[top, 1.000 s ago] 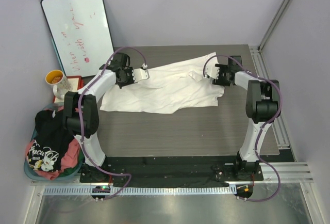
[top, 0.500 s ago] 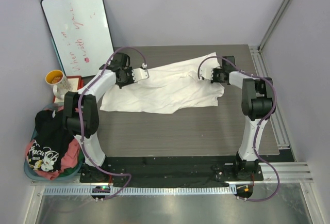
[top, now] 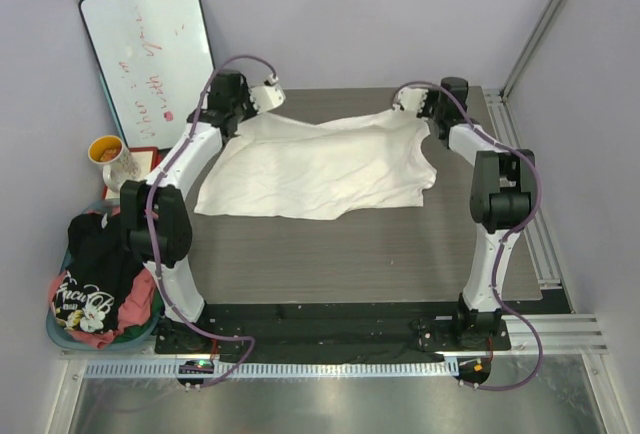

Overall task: Fold and stack the t-shirts
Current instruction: Flatten out the tshirt

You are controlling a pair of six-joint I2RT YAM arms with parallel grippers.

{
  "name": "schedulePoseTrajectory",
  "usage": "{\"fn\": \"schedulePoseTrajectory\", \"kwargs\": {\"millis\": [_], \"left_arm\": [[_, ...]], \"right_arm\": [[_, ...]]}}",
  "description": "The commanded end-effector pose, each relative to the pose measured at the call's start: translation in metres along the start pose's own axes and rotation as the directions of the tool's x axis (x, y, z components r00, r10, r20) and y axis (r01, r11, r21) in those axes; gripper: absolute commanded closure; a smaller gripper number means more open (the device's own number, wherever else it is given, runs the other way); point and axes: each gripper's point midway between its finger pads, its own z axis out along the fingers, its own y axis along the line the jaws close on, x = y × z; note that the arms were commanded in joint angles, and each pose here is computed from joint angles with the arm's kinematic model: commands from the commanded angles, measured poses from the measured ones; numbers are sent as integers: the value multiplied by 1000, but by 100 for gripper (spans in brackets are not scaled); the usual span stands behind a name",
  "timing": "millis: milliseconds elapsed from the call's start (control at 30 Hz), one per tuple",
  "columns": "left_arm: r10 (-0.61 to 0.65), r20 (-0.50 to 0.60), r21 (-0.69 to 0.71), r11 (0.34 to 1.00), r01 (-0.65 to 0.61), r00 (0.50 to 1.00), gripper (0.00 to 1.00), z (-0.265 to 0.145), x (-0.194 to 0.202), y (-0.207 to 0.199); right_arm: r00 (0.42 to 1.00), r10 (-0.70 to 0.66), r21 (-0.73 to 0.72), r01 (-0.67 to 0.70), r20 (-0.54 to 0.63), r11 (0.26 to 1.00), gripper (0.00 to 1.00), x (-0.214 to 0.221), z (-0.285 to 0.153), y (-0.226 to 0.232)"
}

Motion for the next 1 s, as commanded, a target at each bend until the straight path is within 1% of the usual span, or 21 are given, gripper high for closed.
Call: {"fn": "schedulePoseTrajectory", "kwargs": {"millis": [0, 33, 67, 100, 133, 200, 267, 333, 400, 433, 467, 500, 533, 567, 633, 667, 767, 800, 867, 900, 967], "left_arm": [[11, 147, -410, 911, 51, 989, 100, -65, -60, 130], [21, 170, -464, 884, 61, 985, 100, -73, -68, 147], [34, 190, -520, 851, 71, 981, 100, -89, -78, 166], [60, 201, -554, 830, 62, 978, 100, -98, -87, 176], [80, 225, -606, 792, 75, 971, 100, -113, -96, 191], [122, 248, -661, 747, 76, 961, 100, -134, -112, 204], [187, 258, -721, 690, 61, 948, 100, -161, -124, 218], [231, 263, -748, 662, 47, 937, 100, -183, -132, 221], [263, 288, -755, 654, 49, 921, 100, -197, -140, 219], [272, 290, -746, 665, 39, 917, 100, -197, -139, 211], [290, 298, -763, 645, 44, 910, 100, -219, -139, 213], [312, 312, -764, 643, 42, 897, 100, -229, -141, 210], [322, 308, -750, 661, 20, 895, 100, -223, -138, 198], [350, 307, -771, 636, 16, 885, 100, -249, -137, 199], [389, 297, -764, 645, -27, 872, 100, -251, -133, 184], [410, 291, -790, 613, -25, 864, 100, -278, -131, 186], [418, 287, -786, 617, -38, 862, 100, -293, -123, 177], [420, 288, -799, 601, -26, 860, 100, -312, -120, 178], [429, 290, -800, 599, -29, 856, 100, -318, -117, 173], [445, 281, -818, 575, -31, 850, 100, -334, -116, 174], [457, 269, -831, 556, -36, 848, 100, -339, -113, 171]], "right_arm": [[997, 68, 539, -42, -30, 841, 99, 0, -73, -198], [996, 82, 589, -54, -22, 807, 99, -1, -82, -217], [992, 117, 652, -64, -37, 756, 99, 19, -97, -239], [990, 135, 723, -71, -32, 688, 99, 19, -120, -272], [989, 148, 753, -81, -23, 653, 99, 21, -128, -285], [985, 171, 828, -110, 17, 550, 99, 20, -164, -324], [981, 187, 850, -138, 48, 508, 99, 19, -186, -344], [979, 188, 875, -157, 77, 458, 99, 14, -223, -366], [977, 189, 880, -175, 99, 442, 99, 12, -240, -371], [977, 186, 885, -179, 107, 430, 99, 10, -253, -374], [977, 177, 899, -183, 121, 398, 99, 5, -282, -383], [976, 179, 898, -184, 121, 399, 99, 5, -289, -380], [976, 180, 904, -185, 124, 385, 99, 4, -302, -382], [975, 174, 920, -189, 135, 344, 99, 1, -336, -389], [974, 187, 922, -184, 125, 341, 99, 3, -351, -382], [975, 184, 928, -179, 123, 327, 99, 2, -367, -382], [980, 169, 946, -152, 106, 287, 99, -1, -416, -377], [981, 164, 954, -147, 106, 260, 99, -3, -441, -375], [984, 155, 962, -127, 91, 242, 99, -4, -462, -374], [985, 150, 965, -123, 90, 232, 99, -6, -474, -374], [988, 134, 972, -102, 74, 212, 99, -10, -503, -375]]}}
